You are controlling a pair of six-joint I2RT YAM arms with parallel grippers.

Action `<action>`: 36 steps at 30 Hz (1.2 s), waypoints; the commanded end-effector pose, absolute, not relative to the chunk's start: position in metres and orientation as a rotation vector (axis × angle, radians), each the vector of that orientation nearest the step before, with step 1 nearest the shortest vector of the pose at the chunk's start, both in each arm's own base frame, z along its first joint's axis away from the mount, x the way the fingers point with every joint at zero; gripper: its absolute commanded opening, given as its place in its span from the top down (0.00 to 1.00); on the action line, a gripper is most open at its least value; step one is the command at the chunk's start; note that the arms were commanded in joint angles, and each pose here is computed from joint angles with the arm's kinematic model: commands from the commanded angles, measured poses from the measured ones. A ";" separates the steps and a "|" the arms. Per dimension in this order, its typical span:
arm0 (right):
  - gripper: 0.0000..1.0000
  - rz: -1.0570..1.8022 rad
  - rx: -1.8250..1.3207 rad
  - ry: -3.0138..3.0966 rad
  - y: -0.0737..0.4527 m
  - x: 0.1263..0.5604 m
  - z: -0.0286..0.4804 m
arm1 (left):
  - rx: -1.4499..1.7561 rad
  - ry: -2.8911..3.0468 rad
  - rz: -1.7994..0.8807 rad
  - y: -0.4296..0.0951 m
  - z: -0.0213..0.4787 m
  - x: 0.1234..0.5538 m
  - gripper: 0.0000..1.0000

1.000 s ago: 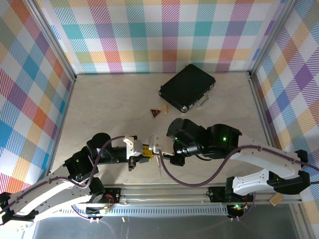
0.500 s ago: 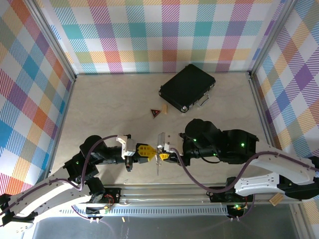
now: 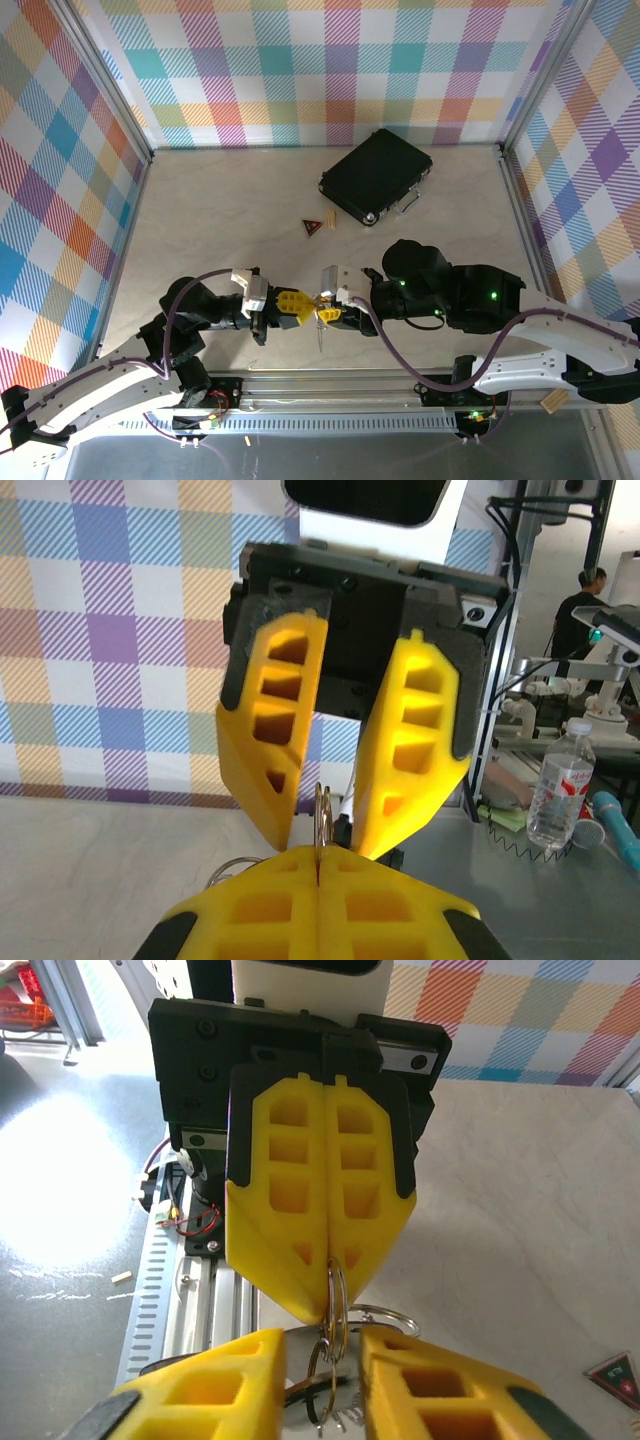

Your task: Put the keys on the keyring

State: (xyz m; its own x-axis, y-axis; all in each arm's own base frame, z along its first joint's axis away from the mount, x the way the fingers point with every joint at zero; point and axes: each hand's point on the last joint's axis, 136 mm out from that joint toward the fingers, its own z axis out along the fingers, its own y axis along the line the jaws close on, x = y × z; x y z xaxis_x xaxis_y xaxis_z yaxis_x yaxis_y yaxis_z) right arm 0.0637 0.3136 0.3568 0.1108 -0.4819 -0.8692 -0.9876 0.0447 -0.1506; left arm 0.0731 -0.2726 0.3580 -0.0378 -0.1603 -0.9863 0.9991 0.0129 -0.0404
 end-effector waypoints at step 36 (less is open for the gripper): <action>1.00 0.629 -1.723 1.574 0.318 0.068 0.332 | 1.176 1.244 -1.056 -0.274 0.344 0.088 0.85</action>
State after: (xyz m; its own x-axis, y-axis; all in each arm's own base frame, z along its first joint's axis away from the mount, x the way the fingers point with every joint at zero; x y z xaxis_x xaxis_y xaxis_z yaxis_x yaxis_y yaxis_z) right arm 0.0753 0.3133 0.3255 0.1242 -0.6608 -0.7402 -0.9816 0.0272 -0.1890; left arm 0.0906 -0.2740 0.3263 0.0255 0.0934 -0.9953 0.9916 0.1239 0.0370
